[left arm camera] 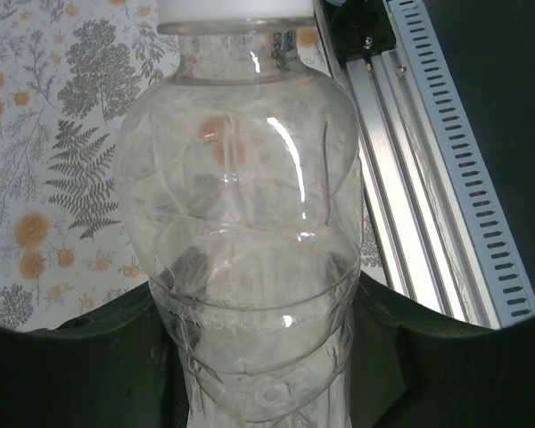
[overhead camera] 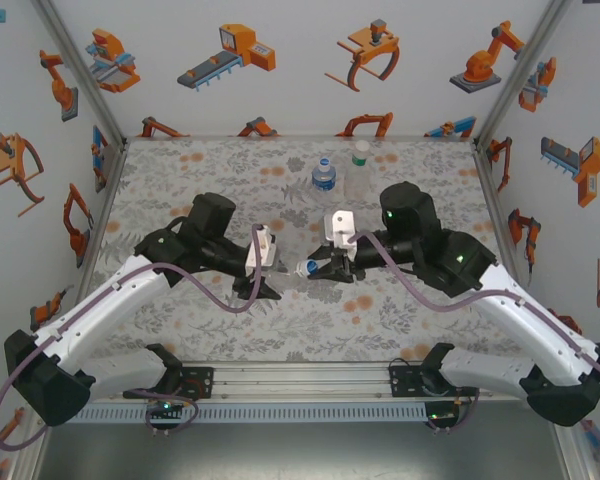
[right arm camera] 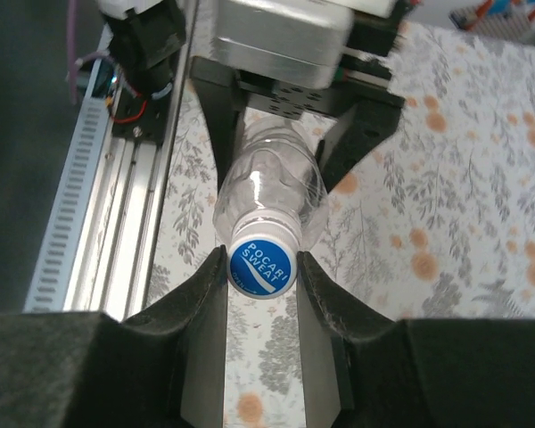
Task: Screw on the bottle caps
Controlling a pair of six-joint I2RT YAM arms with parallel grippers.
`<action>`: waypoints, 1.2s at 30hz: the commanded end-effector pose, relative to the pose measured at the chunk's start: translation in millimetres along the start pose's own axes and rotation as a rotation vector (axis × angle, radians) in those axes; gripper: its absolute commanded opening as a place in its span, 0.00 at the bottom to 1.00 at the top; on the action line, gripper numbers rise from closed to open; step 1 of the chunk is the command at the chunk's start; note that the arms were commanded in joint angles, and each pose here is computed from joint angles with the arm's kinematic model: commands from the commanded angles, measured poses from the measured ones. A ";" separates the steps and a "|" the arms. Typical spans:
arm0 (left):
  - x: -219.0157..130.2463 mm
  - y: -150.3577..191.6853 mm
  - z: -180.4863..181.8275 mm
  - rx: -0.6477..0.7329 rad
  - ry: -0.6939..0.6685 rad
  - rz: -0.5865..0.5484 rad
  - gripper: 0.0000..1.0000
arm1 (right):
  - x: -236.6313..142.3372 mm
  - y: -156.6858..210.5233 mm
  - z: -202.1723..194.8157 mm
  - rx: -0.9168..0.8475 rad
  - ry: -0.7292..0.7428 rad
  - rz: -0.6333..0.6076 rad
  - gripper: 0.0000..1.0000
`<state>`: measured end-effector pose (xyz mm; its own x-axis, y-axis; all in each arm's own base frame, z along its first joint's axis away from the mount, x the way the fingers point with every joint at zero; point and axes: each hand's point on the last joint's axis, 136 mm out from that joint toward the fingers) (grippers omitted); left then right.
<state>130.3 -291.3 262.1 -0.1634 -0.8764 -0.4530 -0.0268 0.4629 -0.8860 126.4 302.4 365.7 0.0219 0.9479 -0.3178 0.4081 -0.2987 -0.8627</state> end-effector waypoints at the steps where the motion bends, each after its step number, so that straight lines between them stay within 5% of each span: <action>1: -3.7 -24.2 7.1 0.049 -0.040 -0.077 0.00 | -0.3 15.9 -39.2 0.333 0.244 0.024 0.00; 12: 0.0 -30.8 42.4 0.027 -0.191 -0.121 0.00 | -10.2 89.3 -77.5 1.392 0.678 -0.100 0.00; 17: 0.1 -32.6 48.5 0.029 -0.217 -0.124 0.00 | -7.6 104.0 -75.2 1.577 0.717 -0.128 0.00; 22: 0.5 -30.1 50.4 0.022 -0.222 -0.110 0.00 | -5.5 100.7 -75.7 1.559 0.698 -0.126 0.00; 25: 0.6 -27.9 48.3 0.018 -0.213 -0.096 0.00 | -11.6 85.6 -79.4 1.426 0.679 -0.115 0.20; 30: 1.7 -23.1 39.4 0.009 -0.166 -0.066 0.00 | -35.4 55.2 -81.9 1.099 0.665 -0.082 0.50; 36: 4.7 -17.4 16.3 -0.023 -0.020 -0.021 0.00 | -45.5 12.7 -64.0 0.577 0.523 -0.065 0.52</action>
<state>166.9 -305.7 264.3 -0.0237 -0.8905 -0.4544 -0.0740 0.4548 -0.8875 209.6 262.6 364.0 0.5671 0.7881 -0.2393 -0.4188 0.0258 -0.9077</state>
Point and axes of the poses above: each hand's point on the last joint's axis, 136 mm out from that joint toward the fingers, its own x axis out along the fingers, its own z axis along the line the jaws close on, y = z × x, and after that the axes turned 14 degrees about -x, right-handed
